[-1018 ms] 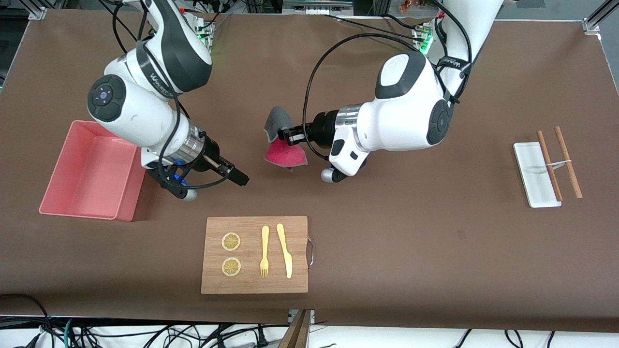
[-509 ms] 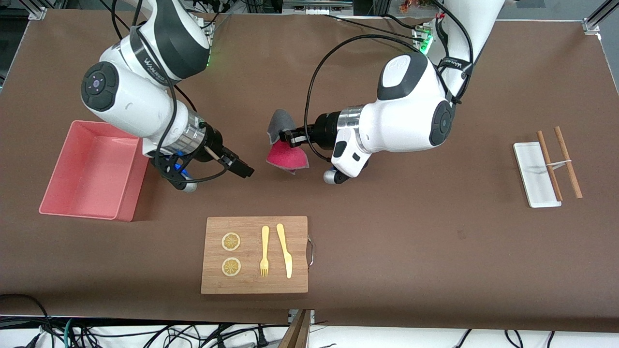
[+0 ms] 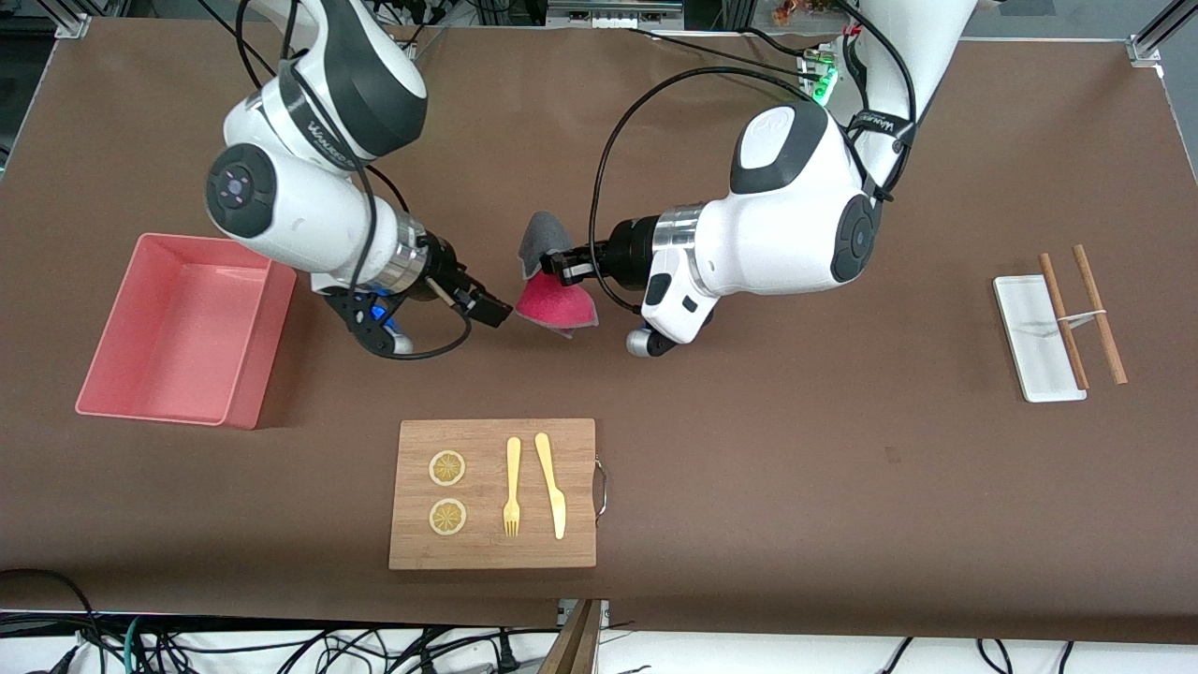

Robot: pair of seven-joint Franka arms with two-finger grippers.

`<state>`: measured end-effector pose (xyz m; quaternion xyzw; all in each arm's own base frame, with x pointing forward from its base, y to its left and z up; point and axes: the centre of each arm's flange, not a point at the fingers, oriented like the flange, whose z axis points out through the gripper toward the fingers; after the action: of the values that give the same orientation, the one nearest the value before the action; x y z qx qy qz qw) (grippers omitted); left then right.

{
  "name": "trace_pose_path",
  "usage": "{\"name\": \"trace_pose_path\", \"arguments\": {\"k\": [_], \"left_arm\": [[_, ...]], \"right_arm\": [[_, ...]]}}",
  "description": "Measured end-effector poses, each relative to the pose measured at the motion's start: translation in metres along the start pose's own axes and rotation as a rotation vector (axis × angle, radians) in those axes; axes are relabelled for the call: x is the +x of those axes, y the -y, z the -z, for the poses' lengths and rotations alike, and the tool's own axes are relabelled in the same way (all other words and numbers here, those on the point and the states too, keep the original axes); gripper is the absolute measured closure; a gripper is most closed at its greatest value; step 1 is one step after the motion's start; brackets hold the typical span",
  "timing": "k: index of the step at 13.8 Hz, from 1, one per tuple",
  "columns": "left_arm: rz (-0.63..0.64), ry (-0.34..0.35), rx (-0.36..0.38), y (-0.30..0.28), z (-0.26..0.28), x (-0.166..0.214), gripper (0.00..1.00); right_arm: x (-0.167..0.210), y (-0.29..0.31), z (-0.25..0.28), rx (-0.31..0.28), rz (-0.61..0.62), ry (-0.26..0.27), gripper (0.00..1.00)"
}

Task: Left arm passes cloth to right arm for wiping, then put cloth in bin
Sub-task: 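Move the right gripper toward the cloth held by the left gripper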

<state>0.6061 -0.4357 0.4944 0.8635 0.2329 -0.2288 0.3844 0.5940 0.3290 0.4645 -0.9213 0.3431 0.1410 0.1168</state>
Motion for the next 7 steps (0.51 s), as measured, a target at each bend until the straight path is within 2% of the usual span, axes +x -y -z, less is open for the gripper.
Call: {"name": "trace_pose_path", "arguments": {"k": [4, 6, 7], "left_arm": [[0.004, 0.000, -0.001, 0.000, 0.000, 0.000, 0.98], [0.008, 0.000, 0.000, 0.000, 0.000, 0.000, 0.98], [0.009, 0.000, 0.000, 0.000, 0.000, 0.000, 0.98]], "right_arm": [[0.003, -0.013, -0.028, -0.088, -0.079, 0.070, 0.00], [0.007, -0.019, -0.034, -0.085, -0.133, 0.152, 0.00], [0.015, -0.024, -0.035, -0.066, -0.173, 0.205, 0.00]]}}
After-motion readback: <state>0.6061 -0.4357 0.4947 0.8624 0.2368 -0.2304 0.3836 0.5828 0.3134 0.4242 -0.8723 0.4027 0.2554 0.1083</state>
